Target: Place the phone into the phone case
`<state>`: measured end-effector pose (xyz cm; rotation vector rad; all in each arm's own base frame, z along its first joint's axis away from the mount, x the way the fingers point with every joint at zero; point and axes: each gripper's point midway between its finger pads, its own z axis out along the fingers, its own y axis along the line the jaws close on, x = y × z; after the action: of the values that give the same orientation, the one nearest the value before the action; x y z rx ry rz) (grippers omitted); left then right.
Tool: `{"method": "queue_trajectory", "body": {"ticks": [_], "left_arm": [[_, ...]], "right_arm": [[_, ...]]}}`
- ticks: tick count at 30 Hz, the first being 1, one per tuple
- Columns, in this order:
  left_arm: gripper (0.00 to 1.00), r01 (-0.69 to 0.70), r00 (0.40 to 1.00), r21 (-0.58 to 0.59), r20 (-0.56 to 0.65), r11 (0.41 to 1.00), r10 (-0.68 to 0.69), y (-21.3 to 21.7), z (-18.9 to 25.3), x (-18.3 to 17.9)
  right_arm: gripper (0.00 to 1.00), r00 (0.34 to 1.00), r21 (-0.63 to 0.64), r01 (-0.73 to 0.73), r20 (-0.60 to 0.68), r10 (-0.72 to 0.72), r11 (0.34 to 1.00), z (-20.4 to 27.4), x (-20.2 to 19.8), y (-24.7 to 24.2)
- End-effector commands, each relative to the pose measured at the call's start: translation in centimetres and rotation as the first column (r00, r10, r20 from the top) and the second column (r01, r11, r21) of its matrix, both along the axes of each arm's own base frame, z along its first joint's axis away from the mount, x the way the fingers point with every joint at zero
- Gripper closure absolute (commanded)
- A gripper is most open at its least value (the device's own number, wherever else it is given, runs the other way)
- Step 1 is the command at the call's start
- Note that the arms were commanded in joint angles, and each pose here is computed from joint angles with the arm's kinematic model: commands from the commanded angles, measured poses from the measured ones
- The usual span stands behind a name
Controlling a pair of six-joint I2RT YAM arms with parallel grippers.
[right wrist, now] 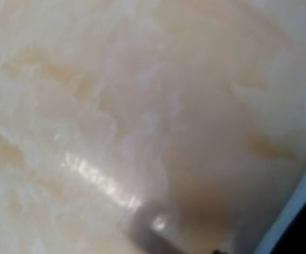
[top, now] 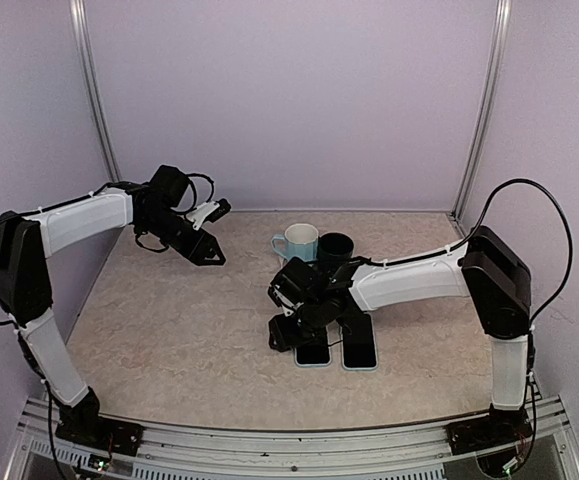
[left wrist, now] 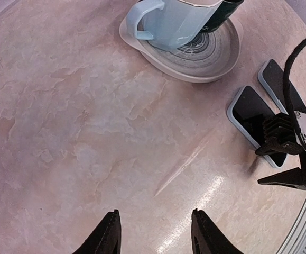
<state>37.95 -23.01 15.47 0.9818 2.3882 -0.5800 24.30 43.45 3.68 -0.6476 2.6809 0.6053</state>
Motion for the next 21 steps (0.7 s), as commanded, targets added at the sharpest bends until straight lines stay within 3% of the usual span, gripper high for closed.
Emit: {"method": "queue_trajectory", "body": {"ticks": [1, 2, 3, 7, 13, 17, 19, 21], "left_arm": [[0.54, 0.004, 1.000, -0.005, 0.021, 1.000, -0.004, -0.1, 0.7, 0.4], [0.54, 0.000, 1.000, 0.000, 0.028, 1.000, 0.000, 0.0, 0.8, 0.5], [0.54, -0.006, 0.999, 0.007, 0.038, 1.000, 0.006, 0.2, 1.0, 0.6], [0.53, -0.075, 0.990, -0.002, 0.116, 0.997, 0.075, 2.4, 3.2, 1.8], [0.44, -0.344, 0.914, -0.108, 0.190, 0.933, 0.359, 10.7, 5.7, 4.9], [0.27, -0.532, 0.790, -0.177, 0.248, 0.828, 0.561, 17.4, 6.3, 6.0], [0.11, -0.652, 0.669, -0.201, 0.300, 0.731, 0.680, 22.0, 6.0, 6.0], [0.02, -0.702, 0.583, -0.231, 0.356, 0.674, 0.730, 23.9, 5.4, 5.4]], "right_arm": [[0.37, 0.997, 0.099, -0.068, 0.053, 0.063, 0.993, 4.4, -0.3, 1.9], [0.15, 0.992, 0.145, -0.076, 0.115, 0.060, 0.987, 6.8, 0.4, 2.3], [0.02, 0.982, 0.174, -0.075, 0.184, 0.042, 0.982, 9.0, 1.3, 2.2], [0.01, 0.904, 0.253, 0.019, 0.408, -0.125, 0.967, 17.8, 5.9, -3.7], [0.01, 0.774, 0.257, 0.329, 0.478, -0.415, 0.909, 17.9, 10.9, -20.1], [0.01, 0.572, 0.332, 0.529, 0.540, -0.617, 0.781, 18.2, 11.3, -31.3], [0.01, 0.438, 0.373, 0.608, 0.578, -0.688, 0.700, 18.4, 10.2, -35.7], [0.01, 0.323, 0.416, 0.634, 0.624, -0.712, 0.652, 18.5, 8.7, -38.3]]}}
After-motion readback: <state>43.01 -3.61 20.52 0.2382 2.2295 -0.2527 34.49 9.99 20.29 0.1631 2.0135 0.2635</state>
